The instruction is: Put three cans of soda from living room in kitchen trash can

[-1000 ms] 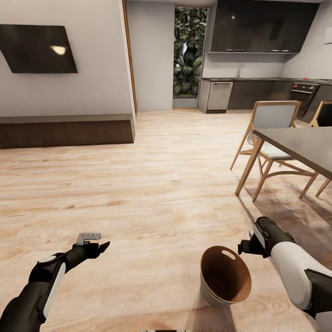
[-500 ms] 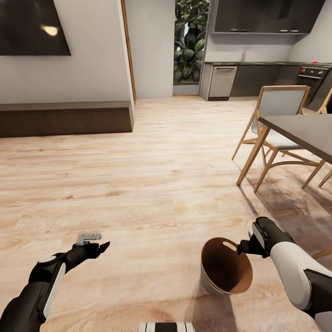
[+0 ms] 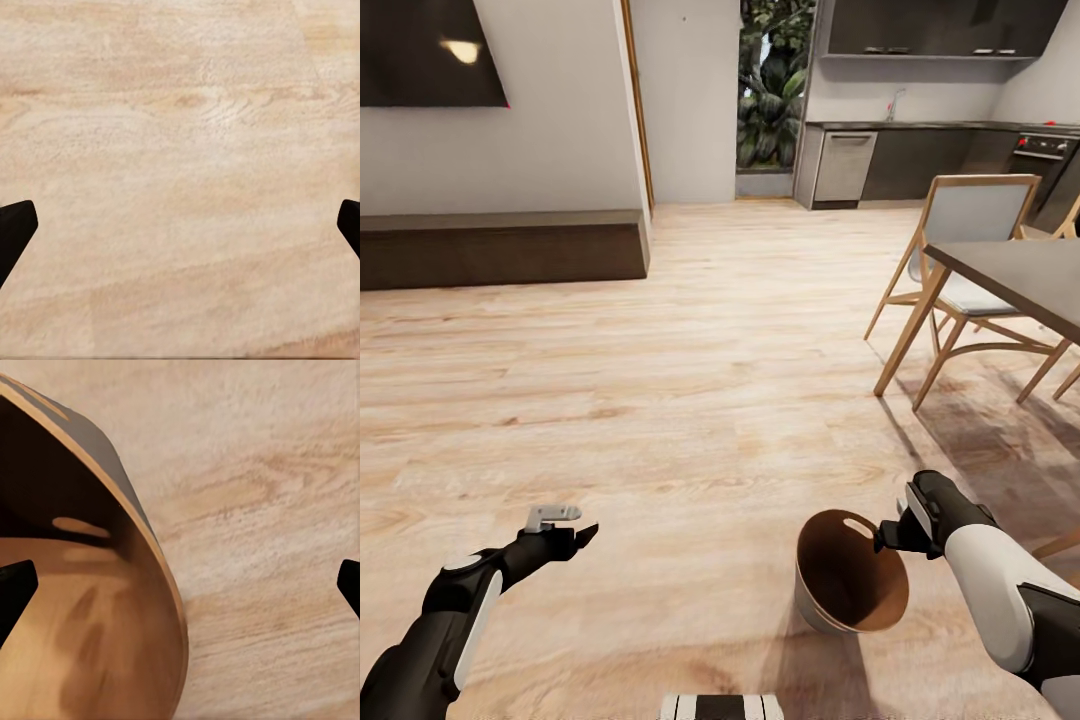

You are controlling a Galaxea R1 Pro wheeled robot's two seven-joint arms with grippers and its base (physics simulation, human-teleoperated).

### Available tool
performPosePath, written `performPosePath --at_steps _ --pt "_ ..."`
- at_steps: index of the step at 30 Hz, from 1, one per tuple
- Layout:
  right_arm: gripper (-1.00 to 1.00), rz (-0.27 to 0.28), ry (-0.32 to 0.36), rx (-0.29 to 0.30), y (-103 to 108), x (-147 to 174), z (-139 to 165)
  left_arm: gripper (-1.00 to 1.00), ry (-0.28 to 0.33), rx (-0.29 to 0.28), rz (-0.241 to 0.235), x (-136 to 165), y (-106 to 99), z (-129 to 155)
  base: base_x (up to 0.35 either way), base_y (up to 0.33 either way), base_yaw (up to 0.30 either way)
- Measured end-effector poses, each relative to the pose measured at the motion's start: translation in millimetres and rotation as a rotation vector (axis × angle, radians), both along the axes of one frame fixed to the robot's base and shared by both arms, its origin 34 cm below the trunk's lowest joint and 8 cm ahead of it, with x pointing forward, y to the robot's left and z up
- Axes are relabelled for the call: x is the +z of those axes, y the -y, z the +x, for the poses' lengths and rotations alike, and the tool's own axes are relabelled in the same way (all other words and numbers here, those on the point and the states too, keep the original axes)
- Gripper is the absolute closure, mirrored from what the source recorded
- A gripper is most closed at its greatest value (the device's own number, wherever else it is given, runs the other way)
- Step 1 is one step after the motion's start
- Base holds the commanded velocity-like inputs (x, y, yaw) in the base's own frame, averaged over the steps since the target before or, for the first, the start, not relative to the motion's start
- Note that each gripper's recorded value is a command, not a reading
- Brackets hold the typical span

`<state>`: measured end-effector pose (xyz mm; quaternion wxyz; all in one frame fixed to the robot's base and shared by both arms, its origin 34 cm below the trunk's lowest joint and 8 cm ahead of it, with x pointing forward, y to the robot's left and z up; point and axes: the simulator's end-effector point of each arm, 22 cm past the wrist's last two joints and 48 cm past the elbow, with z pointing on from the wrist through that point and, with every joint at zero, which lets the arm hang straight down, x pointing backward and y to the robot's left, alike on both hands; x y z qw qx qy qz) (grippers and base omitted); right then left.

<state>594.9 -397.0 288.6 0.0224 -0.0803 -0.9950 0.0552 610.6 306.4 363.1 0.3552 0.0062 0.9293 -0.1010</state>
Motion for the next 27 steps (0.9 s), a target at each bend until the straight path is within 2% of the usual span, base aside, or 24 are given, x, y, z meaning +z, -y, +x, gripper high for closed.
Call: performPosePath --at_steps 10,27 --pt "-1.00 0.005 -0.055 0.003 -4 -29 -13 -1.00 -0.057 0.001 -0.002 -29 0 -9 0.000 0.000 0.000" --pt "-1.00 0.006 -0.068 0.004 -5 -37 -16 -1.00 -0.070 0.001 -0.003 -36 0 -12 0.000 0.000 0.000"
